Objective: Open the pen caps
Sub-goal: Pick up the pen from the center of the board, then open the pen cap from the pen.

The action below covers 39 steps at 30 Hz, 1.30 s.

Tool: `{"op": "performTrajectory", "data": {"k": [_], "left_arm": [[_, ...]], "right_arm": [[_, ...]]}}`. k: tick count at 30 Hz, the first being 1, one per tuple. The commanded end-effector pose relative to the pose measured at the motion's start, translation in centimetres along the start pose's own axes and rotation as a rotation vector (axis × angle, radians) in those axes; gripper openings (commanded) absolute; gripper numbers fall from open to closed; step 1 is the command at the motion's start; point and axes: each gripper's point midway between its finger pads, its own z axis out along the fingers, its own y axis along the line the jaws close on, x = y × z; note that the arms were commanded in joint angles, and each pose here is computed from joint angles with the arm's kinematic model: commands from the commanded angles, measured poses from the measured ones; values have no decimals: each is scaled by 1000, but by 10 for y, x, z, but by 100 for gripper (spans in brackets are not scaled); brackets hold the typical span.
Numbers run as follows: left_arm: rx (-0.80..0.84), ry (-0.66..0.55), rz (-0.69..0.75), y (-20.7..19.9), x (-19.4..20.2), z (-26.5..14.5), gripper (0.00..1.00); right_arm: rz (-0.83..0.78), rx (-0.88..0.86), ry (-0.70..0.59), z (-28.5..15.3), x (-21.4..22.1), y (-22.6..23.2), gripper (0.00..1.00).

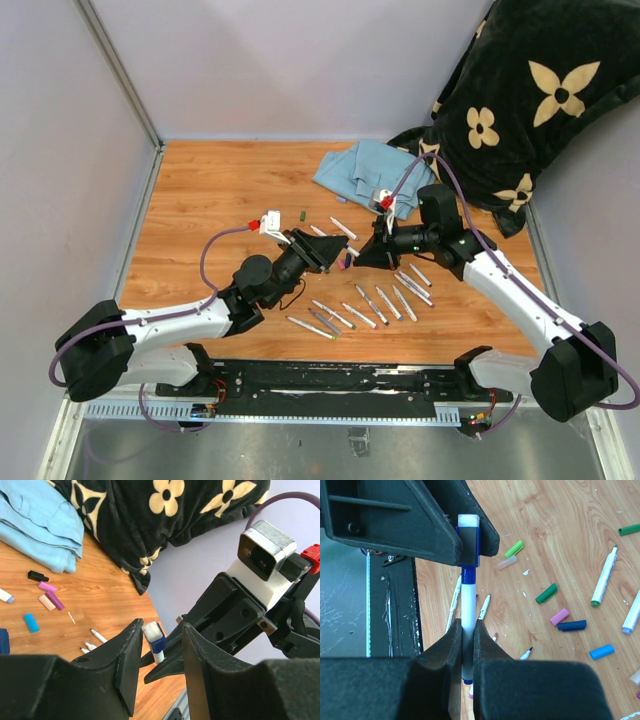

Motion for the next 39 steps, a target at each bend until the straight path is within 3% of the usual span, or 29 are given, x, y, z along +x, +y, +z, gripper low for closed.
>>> {"op": "performTrajectory", "data": {"k": [1, 7, 13, 18, 25, 32, 39], "left_arm": [[40, -33, -38, -17, -8, 6, 40], [27, -41, -37, -15, -9, 8, 29], [41, -65, -43, -20, -19, 10, 1], [35, -184, -55, -11, -69, 11, 0], [-90, -393, -66, 34, -150, 14, 0], [-129, -468, -83, 48, -170, 10, 0], [-70, -505, -159, 53, -172, 9, 0]], "right_arm": [[-48, 21, -22, -3, -6, 1, 1], [-73, 25, -18, -2, -5, 2, 1], [-120, 33, 1, 1, 2, 1, 1], [-97, 36, 24, 5, 11, -4, 1], [-19, 57, 54, 15, 28, -18, 1], [44, 58, 99, 29, 44, -29, 1], [15, -38, 86, 45, 40, -6, 0]]}}
